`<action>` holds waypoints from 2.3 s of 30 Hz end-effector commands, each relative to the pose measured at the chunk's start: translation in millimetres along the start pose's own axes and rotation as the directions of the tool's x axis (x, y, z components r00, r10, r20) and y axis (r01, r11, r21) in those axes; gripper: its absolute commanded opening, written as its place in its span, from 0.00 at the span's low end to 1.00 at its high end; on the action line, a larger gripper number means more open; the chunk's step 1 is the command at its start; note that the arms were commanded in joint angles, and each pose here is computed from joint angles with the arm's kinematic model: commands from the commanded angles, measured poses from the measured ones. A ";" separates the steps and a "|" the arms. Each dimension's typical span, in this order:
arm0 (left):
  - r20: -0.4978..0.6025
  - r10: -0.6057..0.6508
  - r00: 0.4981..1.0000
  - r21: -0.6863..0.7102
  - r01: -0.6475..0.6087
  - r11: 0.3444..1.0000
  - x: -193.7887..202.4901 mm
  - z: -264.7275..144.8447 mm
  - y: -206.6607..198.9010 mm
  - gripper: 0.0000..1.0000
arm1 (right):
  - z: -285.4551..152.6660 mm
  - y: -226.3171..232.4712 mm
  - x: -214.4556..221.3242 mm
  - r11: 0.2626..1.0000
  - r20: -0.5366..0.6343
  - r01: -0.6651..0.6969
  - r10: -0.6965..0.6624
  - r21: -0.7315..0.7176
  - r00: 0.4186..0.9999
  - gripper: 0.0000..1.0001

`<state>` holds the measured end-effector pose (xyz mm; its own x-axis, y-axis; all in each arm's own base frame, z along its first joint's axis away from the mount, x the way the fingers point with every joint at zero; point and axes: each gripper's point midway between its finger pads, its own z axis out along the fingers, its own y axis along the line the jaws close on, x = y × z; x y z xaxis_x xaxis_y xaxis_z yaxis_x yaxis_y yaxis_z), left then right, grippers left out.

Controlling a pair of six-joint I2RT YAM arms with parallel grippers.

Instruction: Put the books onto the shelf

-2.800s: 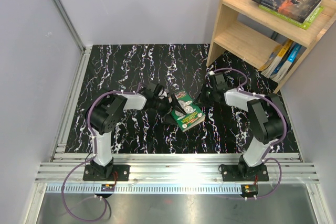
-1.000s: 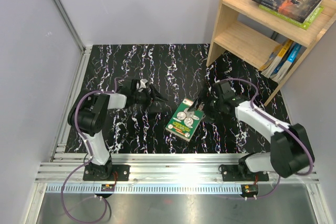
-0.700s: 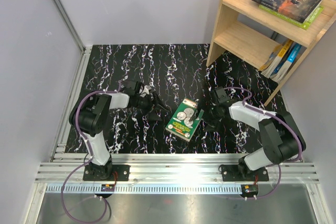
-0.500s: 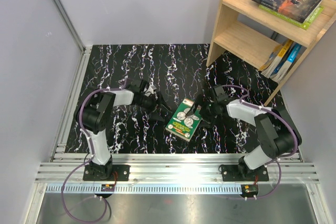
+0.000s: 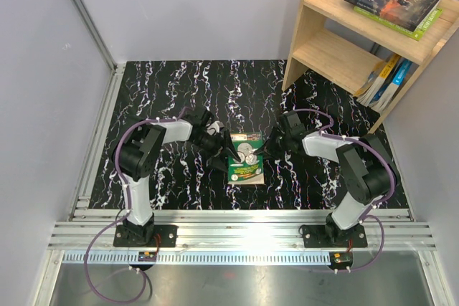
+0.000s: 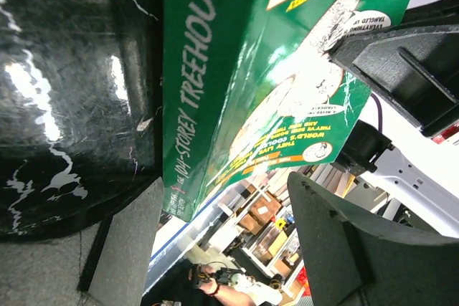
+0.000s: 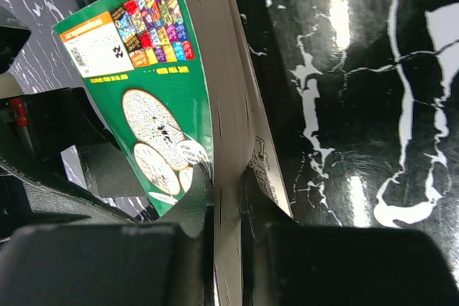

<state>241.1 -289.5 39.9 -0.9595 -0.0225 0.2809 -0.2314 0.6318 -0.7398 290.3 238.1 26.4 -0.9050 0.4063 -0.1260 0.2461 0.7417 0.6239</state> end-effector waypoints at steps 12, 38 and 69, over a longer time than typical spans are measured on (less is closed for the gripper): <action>0.075 0.023 0.997 0.140 -0.034 0.990 -5.0 -30.0 2.9 0.73 | -55.3 55.5 14.8 0.991 0.042 0.102 -0.099 -0.085 0.994 0.00; 0.205 -0.026 0.978 0.310 -0.040 0.950 -5.5 -54.8 -22.5 0.52 | -84.4 106.0 46.0 0.856 0.019 -0.049 0.069 -0.515 0.997 0.00; 0.306 0.063 0.950 -0.245 0.015 0.969 -9.7 -124.8 -42.9 0.00 | -126.8 143.6 113.8 0.487 -0.071 0.791 -0.835 0.370 0.546 1.00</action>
<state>283.6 -226.7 129.7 -0.9690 -0.2435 0.0423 -0.2179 0.7611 -0.6110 189.6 336.4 234.5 -0.7809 -0.1867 -0.5961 -0.4004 0.8821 0.2482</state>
